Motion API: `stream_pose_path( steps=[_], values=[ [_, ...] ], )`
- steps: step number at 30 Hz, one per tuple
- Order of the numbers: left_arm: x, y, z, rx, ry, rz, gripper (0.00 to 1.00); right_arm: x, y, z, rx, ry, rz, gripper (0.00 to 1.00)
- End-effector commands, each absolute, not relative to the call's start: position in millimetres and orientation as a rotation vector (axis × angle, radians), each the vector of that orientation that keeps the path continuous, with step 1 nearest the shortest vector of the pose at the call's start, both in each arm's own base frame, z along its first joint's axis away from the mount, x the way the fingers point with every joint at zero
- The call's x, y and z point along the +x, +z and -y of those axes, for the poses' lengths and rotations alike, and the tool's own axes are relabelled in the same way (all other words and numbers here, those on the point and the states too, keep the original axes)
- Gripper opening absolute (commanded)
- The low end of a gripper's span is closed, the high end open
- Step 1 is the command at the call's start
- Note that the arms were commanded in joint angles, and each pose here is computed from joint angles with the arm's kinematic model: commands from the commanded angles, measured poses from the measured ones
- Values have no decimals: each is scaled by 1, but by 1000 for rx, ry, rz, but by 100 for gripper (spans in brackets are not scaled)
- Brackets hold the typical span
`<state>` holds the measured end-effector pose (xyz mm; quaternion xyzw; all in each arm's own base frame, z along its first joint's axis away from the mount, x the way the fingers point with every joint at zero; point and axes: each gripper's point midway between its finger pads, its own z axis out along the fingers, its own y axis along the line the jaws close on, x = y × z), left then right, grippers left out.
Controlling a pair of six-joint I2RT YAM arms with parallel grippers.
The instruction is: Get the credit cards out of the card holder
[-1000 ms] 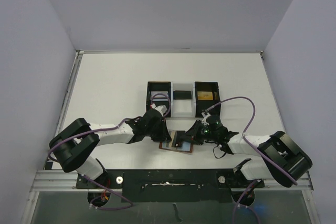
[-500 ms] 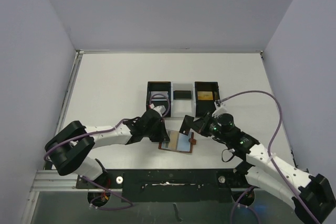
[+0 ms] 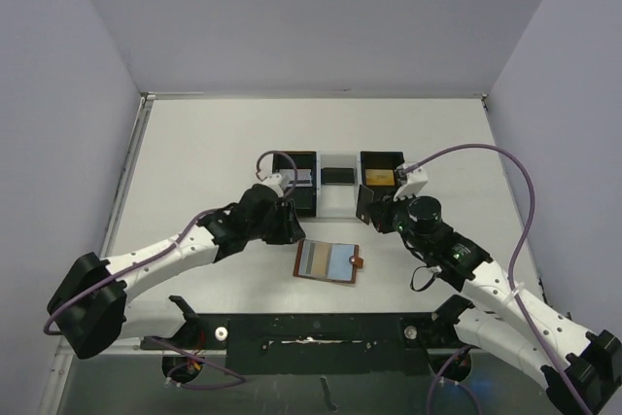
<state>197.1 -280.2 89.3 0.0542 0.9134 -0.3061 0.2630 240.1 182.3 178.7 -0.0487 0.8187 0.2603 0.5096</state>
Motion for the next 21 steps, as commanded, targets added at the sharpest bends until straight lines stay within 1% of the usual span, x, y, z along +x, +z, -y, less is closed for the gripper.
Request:
stream_pose_path(
  steps=[1, 2, 4, 7, 8, 13, 18, 21],
  values=[
    [243, 139, 237, 69, -684, -2376, 37, 266, 218, -177, -289, 407, -1816, 0],
    [252, 151, 226, 52, -663, -2352, 41, 270, 225, -173, -288, 350, -1790, 0],
    [263, 165, 203, 25, -617, -2314, 48, 274, 234, -178, -375, 276, -1711, 0],
    [275, 175, 166, -21, -544, -2270, 61, 280, 234, -187, -558, 160, -1617, 0],
    [277, 176, 155, -36, -522, -2263, 63, 283, 232, -190, -621, 120, -1601, 0],
    [287, 175, 107, -113, -380, -2216, 66, 301, 232, -204, -804, 4, -1557, 0],
    [282, 152, 104, -125, -397, -2189, 68, 320, 219, -222, -933, 15, -1560, 0],
    [287, 157, 97, -137, -353, -2166, 69, 331, 212, -226, -956, 31, -1563, 0]
  ],
)
